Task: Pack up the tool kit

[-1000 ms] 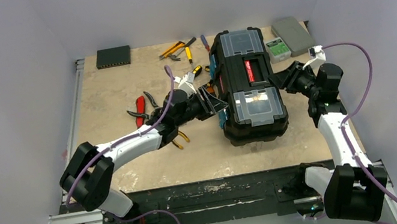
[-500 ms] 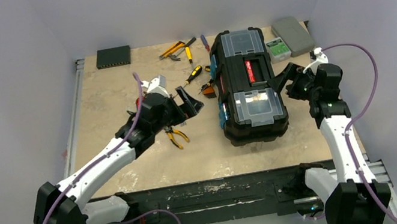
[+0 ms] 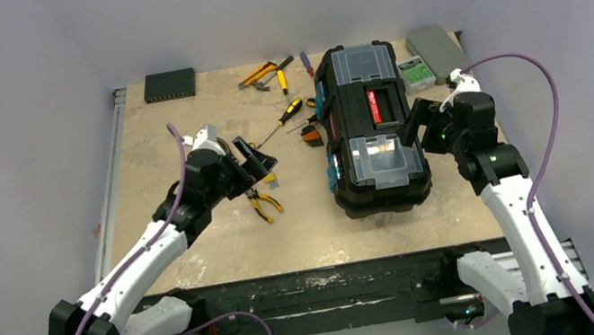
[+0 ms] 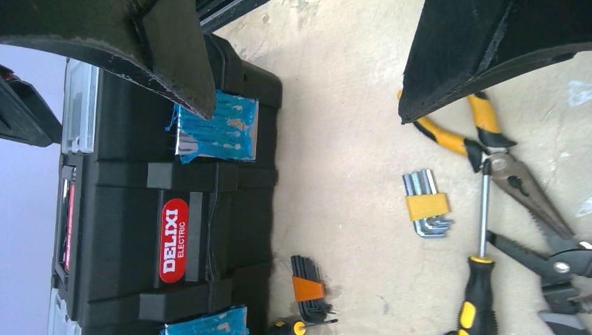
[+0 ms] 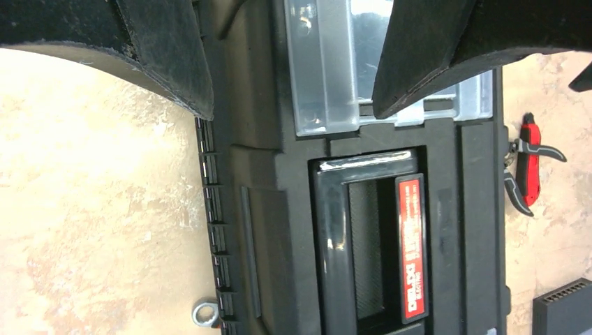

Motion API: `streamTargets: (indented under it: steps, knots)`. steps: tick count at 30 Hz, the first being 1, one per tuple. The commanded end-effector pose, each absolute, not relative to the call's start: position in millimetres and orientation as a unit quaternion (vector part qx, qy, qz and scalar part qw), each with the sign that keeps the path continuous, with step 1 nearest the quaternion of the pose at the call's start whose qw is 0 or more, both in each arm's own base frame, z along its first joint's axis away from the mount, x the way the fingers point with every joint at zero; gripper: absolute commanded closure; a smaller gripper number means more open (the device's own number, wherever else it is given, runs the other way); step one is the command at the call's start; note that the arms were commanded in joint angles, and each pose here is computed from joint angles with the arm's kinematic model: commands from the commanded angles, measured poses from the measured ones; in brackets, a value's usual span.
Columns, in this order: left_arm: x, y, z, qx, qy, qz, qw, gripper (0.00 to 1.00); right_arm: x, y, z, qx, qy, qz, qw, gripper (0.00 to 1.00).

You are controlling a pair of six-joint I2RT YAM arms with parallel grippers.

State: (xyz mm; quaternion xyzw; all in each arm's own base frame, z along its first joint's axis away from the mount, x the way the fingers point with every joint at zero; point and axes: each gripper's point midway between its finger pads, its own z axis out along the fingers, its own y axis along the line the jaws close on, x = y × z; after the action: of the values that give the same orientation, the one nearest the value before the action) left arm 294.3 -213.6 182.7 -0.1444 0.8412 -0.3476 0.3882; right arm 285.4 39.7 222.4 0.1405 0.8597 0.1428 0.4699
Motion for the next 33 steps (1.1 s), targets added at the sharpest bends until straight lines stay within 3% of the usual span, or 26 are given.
streamTargets:
  steps: [1,8,14,18,33]
  knots:
    - [292.3,-196.4,213.9,-0.15,0.812,-0.357,0.437,0.0,286.9,25.0,249.1,0.141,0.851,0.086,0.499,0.19]
    - [290.7,-171.9,231.6,-0.143,0.796,-0.32,0.493,0.0,281.9,11.9,274.4,0.14,0.827,0.051,0.541,0.18]
    - [287.6,-143.5,232.2,-0.172,0.771,-0.287,0.542,0.05,278.6,8.8,296.3,0.169,0.785,0.069,0.592,0.01]
    - [281.7,-138.8,236.7,-0.144,0.773,-0.273,0.555,0.05,271.2,-1.6,288.9,0.247,0.762,0.077,0.593,0.01]
    - [268.4,-169.3,241.8,-0.036,0.773,-0.322,0.546,0.04,290.1,37.0,258.1,0.16,0.819,0.131,0.535,0.02]
